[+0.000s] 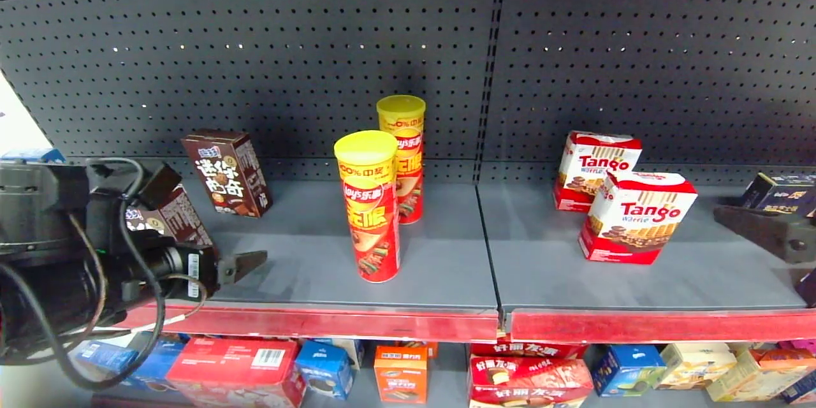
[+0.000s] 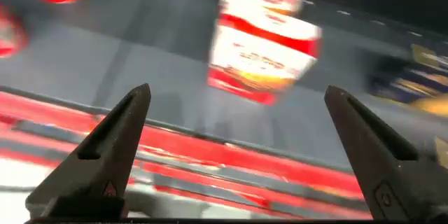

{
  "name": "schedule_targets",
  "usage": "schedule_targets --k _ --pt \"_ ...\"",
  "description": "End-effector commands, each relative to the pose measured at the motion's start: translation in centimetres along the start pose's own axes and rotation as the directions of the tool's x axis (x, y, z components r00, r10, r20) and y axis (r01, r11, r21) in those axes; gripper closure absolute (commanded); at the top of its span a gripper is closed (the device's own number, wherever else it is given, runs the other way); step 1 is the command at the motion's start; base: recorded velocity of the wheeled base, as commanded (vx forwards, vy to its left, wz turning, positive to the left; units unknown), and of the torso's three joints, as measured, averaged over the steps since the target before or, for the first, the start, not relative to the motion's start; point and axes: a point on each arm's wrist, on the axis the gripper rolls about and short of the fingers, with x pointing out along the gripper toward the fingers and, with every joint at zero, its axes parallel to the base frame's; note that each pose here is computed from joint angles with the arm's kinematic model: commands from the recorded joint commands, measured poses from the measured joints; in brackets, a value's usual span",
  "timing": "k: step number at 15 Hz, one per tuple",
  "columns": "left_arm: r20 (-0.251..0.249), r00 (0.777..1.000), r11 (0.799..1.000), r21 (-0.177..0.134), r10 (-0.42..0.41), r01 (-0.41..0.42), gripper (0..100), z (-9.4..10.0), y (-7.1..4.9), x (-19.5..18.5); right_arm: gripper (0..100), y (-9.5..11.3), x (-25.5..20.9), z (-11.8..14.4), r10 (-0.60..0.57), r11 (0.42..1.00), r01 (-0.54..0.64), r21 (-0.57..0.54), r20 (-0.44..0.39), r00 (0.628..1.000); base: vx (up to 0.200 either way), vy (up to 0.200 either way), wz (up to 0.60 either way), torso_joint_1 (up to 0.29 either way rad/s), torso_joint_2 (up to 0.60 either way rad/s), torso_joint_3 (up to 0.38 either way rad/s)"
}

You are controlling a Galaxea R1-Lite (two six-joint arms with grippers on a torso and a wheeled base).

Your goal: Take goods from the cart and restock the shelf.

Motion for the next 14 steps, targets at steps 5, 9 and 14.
schedule_targets --k 5,9,14 --pt "-0.057 0.995 0.996 0.043 -0.078 0.08 0 0.8 -2.5 5.9 0 -3.3 -3.6 0.1 -0.132 0.988 0.124 0.093 0.089 0.987 0.0 0.0 0.0 0.0 0.0 0.0" --pt "-0.067 0.995 0.996 0.043 -0.077 0.08 0 0.7 -2.5 7.0 0 -3.7 -3.9 0.5 -0.157 0.983 0.146 0.109 0.102 0.982 0.0 0.0 0.0 0.0 0.0 0.0" --pt "-0.06 0.993 0.993 0.057 -0.102 0.106 0 1.5 -3.6 8.7 0 -3.8 -4.1 0.2 -0.18 0.979 0.168 0.113 0.101 0.978 0.0 0.0 0.0 0.0 0.0 0.0"
